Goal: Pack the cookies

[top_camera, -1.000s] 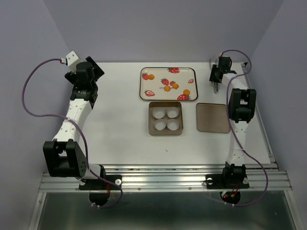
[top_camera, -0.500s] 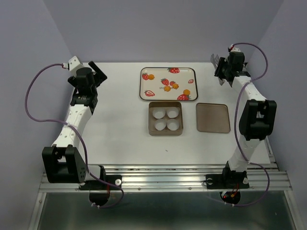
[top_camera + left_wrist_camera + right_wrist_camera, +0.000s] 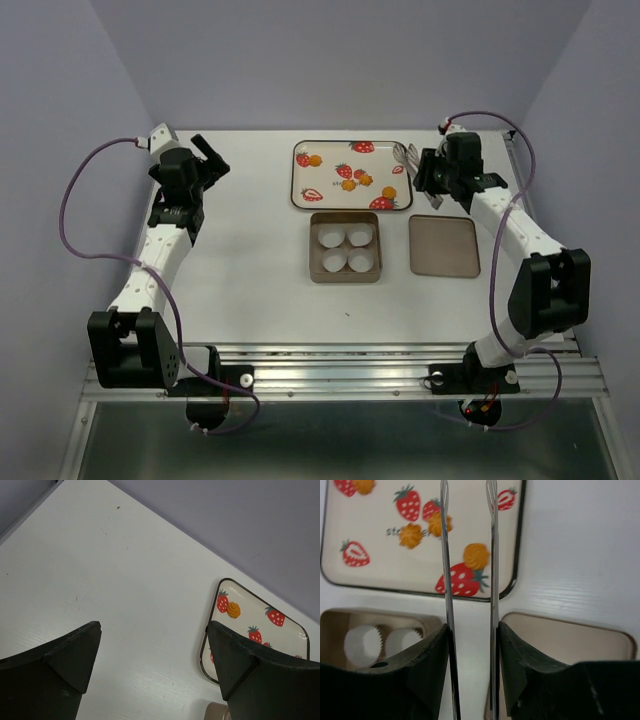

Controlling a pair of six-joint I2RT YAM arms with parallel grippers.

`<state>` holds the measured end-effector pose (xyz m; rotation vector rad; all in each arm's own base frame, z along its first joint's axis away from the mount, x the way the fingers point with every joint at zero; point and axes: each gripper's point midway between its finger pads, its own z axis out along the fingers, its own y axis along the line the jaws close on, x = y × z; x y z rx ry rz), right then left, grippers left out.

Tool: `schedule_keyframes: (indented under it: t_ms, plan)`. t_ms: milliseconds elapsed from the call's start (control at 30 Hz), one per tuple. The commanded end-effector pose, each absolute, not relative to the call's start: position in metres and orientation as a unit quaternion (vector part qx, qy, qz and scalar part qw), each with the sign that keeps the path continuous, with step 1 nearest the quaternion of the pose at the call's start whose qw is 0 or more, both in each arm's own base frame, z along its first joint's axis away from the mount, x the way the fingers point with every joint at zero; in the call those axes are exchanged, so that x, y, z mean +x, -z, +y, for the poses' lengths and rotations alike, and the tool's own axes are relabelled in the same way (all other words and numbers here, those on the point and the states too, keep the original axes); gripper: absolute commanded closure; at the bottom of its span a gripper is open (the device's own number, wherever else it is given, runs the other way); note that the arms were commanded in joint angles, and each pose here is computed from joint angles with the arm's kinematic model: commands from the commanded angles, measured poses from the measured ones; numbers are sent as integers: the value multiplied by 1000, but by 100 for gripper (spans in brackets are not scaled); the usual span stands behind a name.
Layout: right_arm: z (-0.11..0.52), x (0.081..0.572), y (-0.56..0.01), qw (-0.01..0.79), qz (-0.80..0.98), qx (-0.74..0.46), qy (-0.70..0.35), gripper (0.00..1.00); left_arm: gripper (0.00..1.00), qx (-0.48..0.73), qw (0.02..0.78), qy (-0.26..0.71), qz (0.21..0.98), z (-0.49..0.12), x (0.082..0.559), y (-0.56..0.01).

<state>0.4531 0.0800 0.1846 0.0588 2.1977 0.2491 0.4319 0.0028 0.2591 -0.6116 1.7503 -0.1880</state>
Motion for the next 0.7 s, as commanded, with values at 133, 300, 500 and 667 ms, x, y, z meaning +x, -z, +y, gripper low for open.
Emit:
schedule_keyframes:
  t_ms: [133,300,500,667]
  plan:
    - [115,426,-190,442,893,-15,-84,50,1,-247,613,101,743,-5,420,-271]
    - [112,428,-179,431,902,-10,-39,46,1,-245,608,103,748,-7,419,-267]
    - [115,425,-163,411,911,-16,-13,46,1,-243,604,103,752,-8,422,-264]
    - [113,422,-156,403,915,-20,-9,45,1,-245,604,103,751,-7,422,-264]
